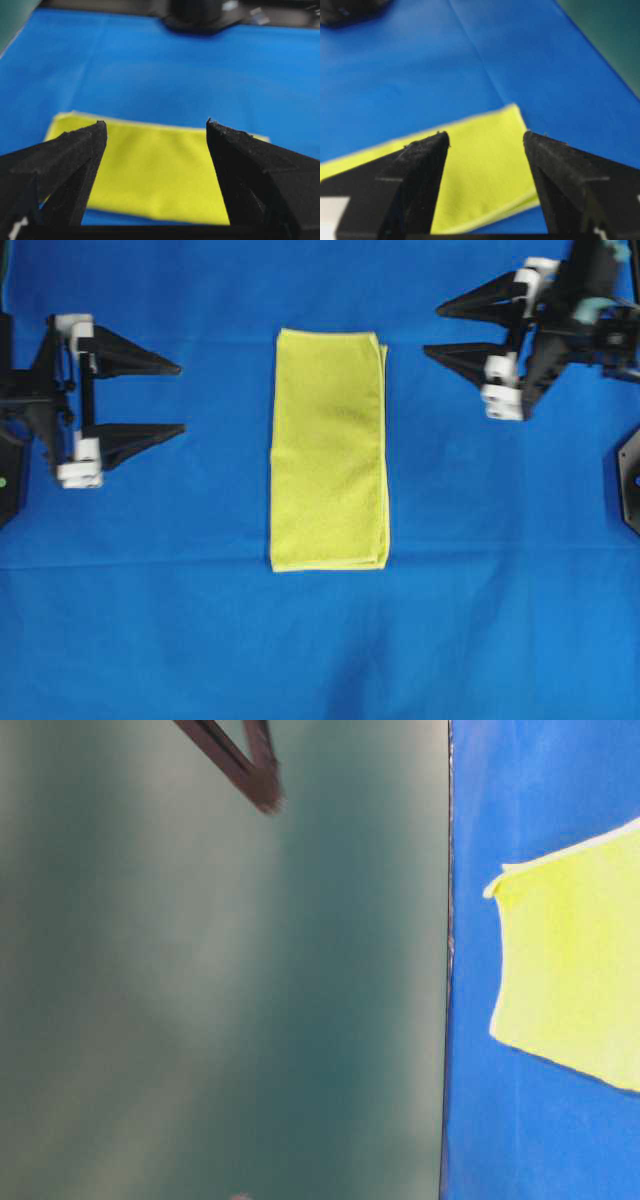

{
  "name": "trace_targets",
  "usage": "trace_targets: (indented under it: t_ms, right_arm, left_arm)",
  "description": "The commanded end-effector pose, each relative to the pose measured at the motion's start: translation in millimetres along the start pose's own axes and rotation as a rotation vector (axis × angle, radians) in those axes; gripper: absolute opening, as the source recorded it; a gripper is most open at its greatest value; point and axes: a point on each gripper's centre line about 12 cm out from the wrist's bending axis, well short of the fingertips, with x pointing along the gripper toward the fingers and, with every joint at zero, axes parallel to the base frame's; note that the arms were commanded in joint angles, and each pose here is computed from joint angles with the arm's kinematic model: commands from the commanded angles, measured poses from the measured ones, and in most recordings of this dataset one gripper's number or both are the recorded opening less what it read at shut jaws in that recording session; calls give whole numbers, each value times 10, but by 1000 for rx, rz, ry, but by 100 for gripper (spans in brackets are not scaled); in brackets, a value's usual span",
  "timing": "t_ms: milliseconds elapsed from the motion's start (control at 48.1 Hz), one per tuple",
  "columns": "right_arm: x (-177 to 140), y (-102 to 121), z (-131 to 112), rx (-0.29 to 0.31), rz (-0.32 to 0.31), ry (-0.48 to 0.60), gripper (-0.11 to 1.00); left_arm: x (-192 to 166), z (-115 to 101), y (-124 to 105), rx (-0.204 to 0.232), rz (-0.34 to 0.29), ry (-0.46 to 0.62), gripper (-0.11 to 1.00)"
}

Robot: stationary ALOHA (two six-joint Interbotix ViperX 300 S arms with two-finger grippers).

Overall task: Fold the yellow towel.
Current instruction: 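Move both grippers to the strip's far end and grasp its corners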

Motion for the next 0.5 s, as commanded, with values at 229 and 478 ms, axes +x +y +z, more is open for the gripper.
trace_targets:
  t_ms: [229, 478]
  right_arm:
    - [601, -255, -32, -6, -98, 206, 63]
    - [954, -370, -321, -4, -126, 337, 63]
  left_arm:
    - [633, -104, 467, -23, 148, 142, 77]
    - [1136, -454, 871, -26, 230, 273, 77]
